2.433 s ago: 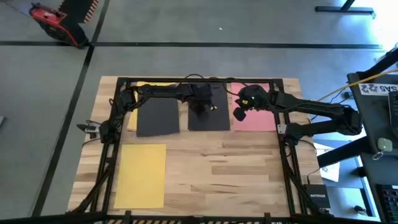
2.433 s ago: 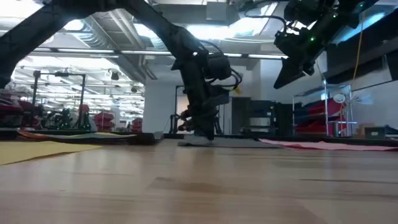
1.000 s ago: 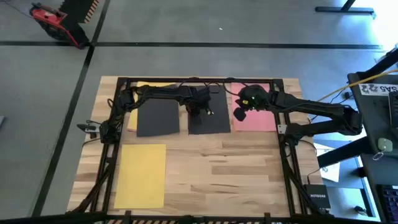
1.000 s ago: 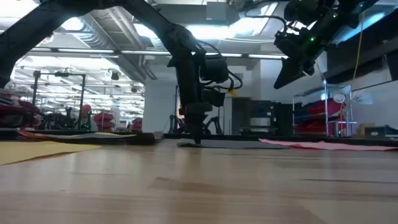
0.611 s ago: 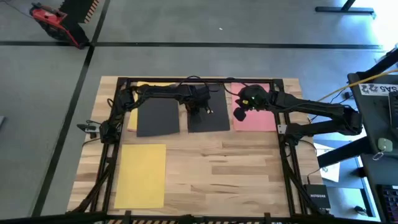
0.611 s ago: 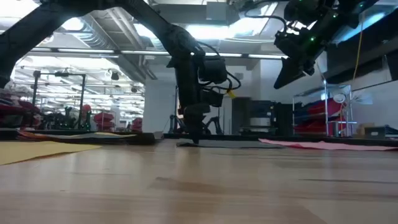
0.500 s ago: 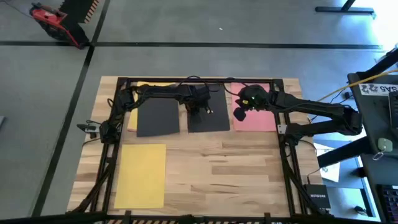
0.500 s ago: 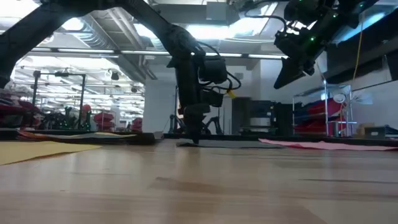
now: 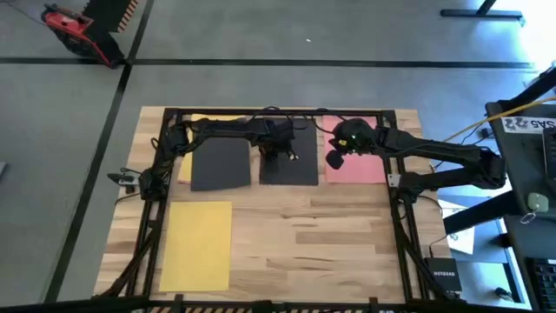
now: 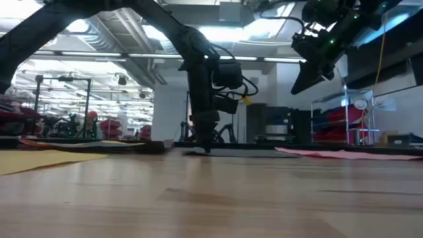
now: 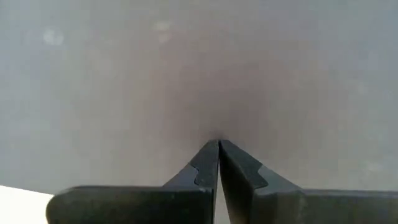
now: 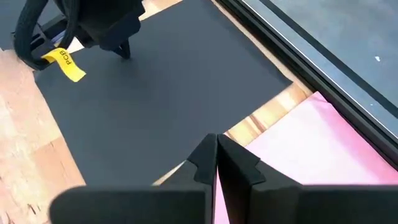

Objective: Organize paper
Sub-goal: Move the black paper to the top center of the table

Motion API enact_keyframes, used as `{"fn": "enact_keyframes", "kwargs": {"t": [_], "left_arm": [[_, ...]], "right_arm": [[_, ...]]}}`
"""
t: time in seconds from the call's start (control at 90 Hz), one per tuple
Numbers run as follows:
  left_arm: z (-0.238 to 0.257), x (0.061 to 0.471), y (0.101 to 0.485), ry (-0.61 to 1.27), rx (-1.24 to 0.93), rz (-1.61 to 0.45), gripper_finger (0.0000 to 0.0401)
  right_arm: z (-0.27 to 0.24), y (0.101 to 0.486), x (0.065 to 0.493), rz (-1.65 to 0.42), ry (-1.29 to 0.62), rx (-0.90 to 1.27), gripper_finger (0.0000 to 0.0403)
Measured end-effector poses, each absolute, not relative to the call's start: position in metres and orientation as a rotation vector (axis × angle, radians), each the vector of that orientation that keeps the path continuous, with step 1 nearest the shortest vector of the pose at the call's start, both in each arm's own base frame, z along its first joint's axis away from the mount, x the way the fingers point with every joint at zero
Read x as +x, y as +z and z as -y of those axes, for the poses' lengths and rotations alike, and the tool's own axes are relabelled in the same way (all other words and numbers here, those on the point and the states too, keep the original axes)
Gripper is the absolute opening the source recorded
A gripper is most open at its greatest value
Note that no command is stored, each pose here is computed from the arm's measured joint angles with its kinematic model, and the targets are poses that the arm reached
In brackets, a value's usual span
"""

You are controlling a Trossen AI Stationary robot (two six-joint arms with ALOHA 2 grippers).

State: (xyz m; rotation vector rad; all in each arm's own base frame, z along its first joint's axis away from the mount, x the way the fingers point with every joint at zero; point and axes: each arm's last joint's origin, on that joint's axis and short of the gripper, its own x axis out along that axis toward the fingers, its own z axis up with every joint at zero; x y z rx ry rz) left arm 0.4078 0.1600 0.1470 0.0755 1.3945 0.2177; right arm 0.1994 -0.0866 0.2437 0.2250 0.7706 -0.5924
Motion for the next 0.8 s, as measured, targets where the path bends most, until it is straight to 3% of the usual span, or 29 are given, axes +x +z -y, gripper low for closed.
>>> {"fn": "enact_keyframes", "kwargs": {"t": [0.8], "left_arm": [[-0.1582,0.4084,0.1473,0.326,-0.072,-1.37,0.0]], "right_arm": [[0.0866,0.2436,0.1994,-0.771,-0.592,0.225,0.0]]}}
